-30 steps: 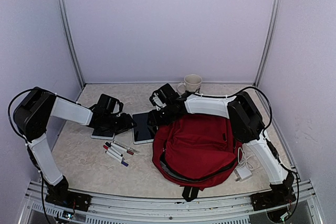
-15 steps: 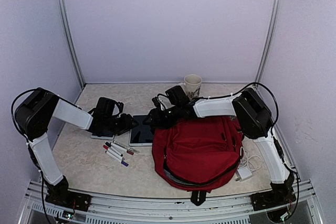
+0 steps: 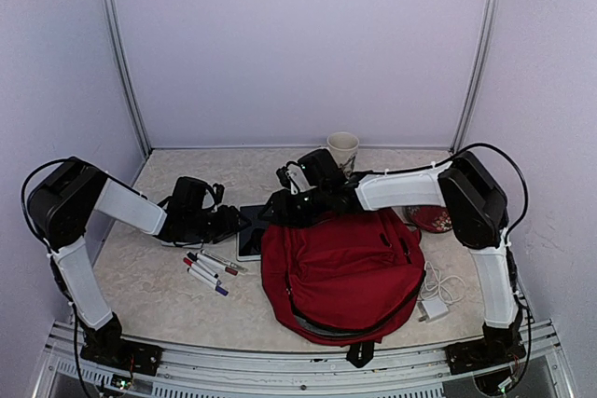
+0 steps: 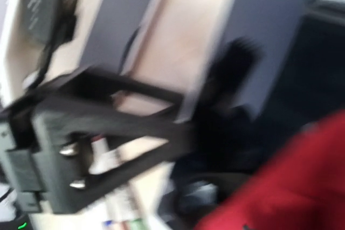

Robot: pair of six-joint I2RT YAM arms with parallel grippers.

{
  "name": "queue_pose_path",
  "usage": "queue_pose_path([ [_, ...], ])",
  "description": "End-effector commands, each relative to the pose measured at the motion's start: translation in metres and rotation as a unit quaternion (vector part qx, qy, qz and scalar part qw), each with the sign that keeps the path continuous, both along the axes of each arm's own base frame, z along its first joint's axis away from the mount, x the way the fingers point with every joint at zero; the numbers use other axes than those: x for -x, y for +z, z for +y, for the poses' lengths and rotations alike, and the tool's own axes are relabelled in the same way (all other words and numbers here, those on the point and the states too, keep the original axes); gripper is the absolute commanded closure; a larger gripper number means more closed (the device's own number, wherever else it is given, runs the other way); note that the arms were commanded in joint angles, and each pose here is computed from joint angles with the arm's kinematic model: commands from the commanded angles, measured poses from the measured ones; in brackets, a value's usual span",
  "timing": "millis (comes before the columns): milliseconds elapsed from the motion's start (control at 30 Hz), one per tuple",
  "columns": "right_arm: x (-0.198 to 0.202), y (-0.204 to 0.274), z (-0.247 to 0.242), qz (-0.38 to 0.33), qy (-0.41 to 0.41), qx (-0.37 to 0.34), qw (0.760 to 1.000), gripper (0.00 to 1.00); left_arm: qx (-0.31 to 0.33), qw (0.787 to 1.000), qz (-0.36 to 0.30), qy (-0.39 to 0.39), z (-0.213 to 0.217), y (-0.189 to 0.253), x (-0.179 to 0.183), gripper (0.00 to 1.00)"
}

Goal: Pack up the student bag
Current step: Move the pen to the corner of the board.

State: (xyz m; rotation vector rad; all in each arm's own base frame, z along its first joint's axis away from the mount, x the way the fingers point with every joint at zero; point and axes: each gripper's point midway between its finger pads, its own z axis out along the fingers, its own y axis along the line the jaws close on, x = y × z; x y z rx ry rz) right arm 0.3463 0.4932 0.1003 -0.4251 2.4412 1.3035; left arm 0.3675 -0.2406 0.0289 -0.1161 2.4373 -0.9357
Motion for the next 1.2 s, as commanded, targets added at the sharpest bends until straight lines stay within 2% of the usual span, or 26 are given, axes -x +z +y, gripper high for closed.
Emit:
queue_pose_path([
  [0, -0.028, -0.006, -0.06, -0.047, -0.082, 0.089, 0.992, 0.48, -0.091, 0.987, 0.134, -0.005, 0.03, -0.061, 0.057, 0.43],
  [133, -0.033, -0.02, -0.097, -0.066, -0.105, 0.165, 0.979, 0.49, -0.114, 0.987, 0.109, -0.011, 0.028, -0.045, 0.045, 0.39],
  [233, -0.026, 0.005, -0.085, -0.13, -0.077, 0.195, 0.969, 0.5, -0.125, 0.988, 0.089, -0.005, 0.03, -0.028, 0.031, 0.38],
  [433, 0.048, 0.023, -0.005, -0.187, 0.08, 0.154, 0.967, 0.54, -0.12, 0.991, 0.064, 0.02, 0.042, -0.002, 0.003, 0.36],
  [500, 0.076, 0.023, 0.019, -0.184, 0.116, 0.124, 0.968, 0.54, -0.116, 0.991, 0.061, 0.032, 0.047, 0.003, -0.007, 0.34],
  [600, 0.092, 0.003, 0.029, -0.15, 0.129, 0.123, 0.972, 0.55, -0.117, 0.991, 0.056, 0.041, 0.048, 0.007, -0.02, 0.31],
  [733, 0.091, -0.032, 0.009, -0.118, 0.1, 0.175, 0.972, 0.58, -0.132, 0.989, 0.052, 0.046, 0.044, 0.01, -0.041, 0.27],
  [867, 0.088, -0.074, -0.035, -0.102, 0.074, 0.291, 0.948, 0.59, -0.166, 0.984, 0.042, 0.051, 0.043, 0.013, -0.06, 0.26],
  [1000, 0.083, -0.083, -0.079, -0.106, 0.041, 0.338, 0.934, 0.59, -0.216, 0.974, 0.028, 0.055, 0.044, 0.013, -0.076, 0.26],
  [1167, 0.057, -0.091, -0.133, -0.091, -0.012, 0.387, 0.917, 0.59, -0.266, 0.962, 0.046, 0.04, 0.035, -0.015, -0.083, 0.26],
])
